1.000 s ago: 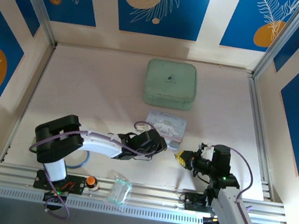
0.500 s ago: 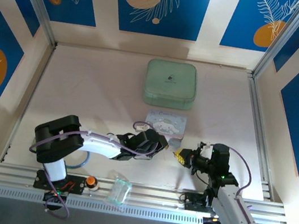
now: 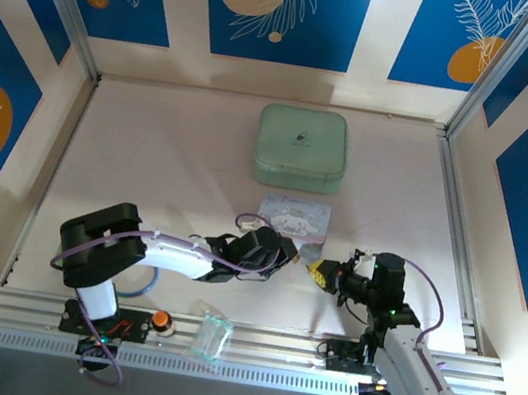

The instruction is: Unlock the padlock with the key

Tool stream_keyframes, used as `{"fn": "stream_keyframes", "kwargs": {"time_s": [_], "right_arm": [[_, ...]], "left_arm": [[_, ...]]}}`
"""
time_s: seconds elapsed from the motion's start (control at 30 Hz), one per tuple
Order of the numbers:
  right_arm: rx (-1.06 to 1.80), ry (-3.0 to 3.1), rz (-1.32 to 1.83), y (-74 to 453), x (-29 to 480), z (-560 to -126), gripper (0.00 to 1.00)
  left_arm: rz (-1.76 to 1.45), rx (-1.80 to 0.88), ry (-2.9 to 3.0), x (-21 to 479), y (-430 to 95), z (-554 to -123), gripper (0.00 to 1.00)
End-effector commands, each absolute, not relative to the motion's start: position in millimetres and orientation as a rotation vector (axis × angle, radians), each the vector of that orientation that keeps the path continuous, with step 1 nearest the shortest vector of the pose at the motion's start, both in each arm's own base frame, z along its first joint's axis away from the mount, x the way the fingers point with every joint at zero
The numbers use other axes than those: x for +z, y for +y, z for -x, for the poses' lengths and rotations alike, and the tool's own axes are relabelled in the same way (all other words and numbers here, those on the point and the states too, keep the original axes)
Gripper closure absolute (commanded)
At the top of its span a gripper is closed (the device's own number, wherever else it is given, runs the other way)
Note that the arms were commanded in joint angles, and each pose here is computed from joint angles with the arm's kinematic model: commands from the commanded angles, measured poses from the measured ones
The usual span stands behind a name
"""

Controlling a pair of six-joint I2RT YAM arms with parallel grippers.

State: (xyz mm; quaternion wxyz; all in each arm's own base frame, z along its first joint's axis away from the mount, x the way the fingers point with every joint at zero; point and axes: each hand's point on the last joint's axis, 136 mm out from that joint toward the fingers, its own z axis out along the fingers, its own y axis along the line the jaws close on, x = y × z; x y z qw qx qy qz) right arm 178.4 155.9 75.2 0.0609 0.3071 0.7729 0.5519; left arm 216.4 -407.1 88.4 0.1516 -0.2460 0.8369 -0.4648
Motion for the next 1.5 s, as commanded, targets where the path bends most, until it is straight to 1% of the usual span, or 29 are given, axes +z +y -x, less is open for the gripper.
{"fn": "stream_keyframes", "kwargs": {"time_s": [0.0, 0.4, 0.73, 1.03, 1.27, 1.47], "right_arm": [[1.678, 2.338, -0.921, 158, 76, -179, 1.0], [1.687, 2.305, -0.902, 161, 83, -184, 1.0], [1.682, 2.225, -0.986, 160, 81, -190, 1.0], [1.671, 2.193, -0.968, 157, 83, -187, 1.0], [1.705, 2.209, -0.914, 163, 89, -188, 1.0], [1.724, 2.188, -0.883, 165, 102, -198, 1.0]], "left_arm": [[0.675, -1.513, 2.294, 138, -424, -222, 1.0], [0.691, -1.544, 2.296, 135, -429, -221, 1.0], [0.715, -1.63, 2.274, 142, -437, -218, 1.0], [0.718, -1.593, 2.299, 134, -435, -218, 1.0], [0.703, -1.673, 2.275, 143, -448, -218, 1.0], [0.686, -1.726, 2.267, 151, -455, -214, 1.0]]}}
